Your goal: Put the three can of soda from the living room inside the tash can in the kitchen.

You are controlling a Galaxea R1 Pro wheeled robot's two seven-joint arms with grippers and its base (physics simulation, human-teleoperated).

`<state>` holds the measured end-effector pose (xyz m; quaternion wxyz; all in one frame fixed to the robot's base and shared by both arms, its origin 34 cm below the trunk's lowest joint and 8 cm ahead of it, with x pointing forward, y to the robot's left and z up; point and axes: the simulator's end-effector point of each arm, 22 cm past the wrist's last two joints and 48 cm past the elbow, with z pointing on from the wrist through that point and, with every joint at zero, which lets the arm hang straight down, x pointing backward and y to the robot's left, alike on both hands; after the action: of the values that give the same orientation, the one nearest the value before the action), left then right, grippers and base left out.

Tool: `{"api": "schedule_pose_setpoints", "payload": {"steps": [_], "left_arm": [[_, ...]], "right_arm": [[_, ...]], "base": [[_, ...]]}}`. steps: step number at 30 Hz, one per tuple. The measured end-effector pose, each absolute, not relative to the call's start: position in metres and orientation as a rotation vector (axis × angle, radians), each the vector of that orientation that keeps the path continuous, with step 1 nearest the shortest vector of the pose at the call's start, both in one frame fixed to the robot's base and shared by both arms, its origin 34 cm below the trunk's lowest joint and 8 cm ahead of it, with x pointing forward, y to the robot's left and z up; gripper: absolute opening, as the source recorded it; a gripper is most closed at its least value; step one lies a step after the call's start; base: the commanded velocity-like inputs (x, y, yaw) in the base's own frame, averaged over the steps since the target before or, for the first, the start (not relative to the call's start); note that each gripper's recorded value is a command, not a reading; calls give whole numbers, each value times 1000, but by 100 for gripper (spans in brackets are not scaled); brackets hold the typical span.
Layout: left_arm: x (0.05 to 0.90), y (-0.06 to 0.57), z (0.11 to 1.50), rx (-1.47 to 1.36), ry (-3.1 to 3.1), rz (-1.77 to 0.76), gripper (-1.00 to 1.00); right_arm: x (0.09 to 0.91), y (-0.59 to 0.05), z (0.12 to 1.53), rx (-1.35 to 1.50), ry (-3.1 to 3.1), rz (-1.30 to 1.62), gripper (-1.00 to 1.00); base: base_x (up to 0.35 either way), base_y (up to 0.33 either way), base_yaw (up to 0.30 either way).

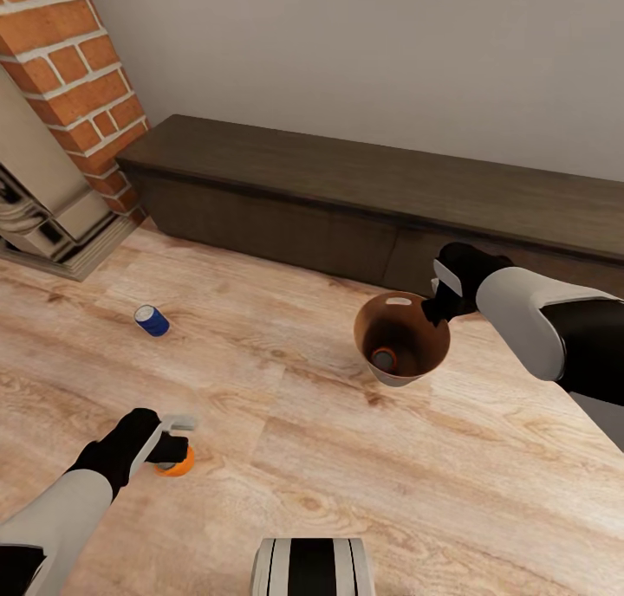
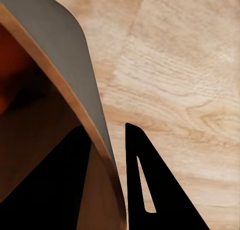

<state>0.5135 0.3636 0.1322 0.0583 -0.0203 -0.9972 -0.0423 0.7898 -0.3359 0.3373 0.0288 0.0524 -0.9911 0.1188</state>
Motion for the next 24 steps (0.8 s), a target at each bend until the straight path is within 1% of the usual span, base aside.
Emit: {"api": "schedule_pose_setpoints", "payload": {"steps": [10, 24], "left_arm": [[517, 351, 132, -52, -3048, -38, -100], [531, 346, 158, -54, -3070, -32, -100]], "right_arm": [[790, -341, 341, 163, -3058, 383, -100], [799, -335, 382, 151, -3120, 374, -100]], "base": [[0, 0, 0], [0, 0, 0]]}}
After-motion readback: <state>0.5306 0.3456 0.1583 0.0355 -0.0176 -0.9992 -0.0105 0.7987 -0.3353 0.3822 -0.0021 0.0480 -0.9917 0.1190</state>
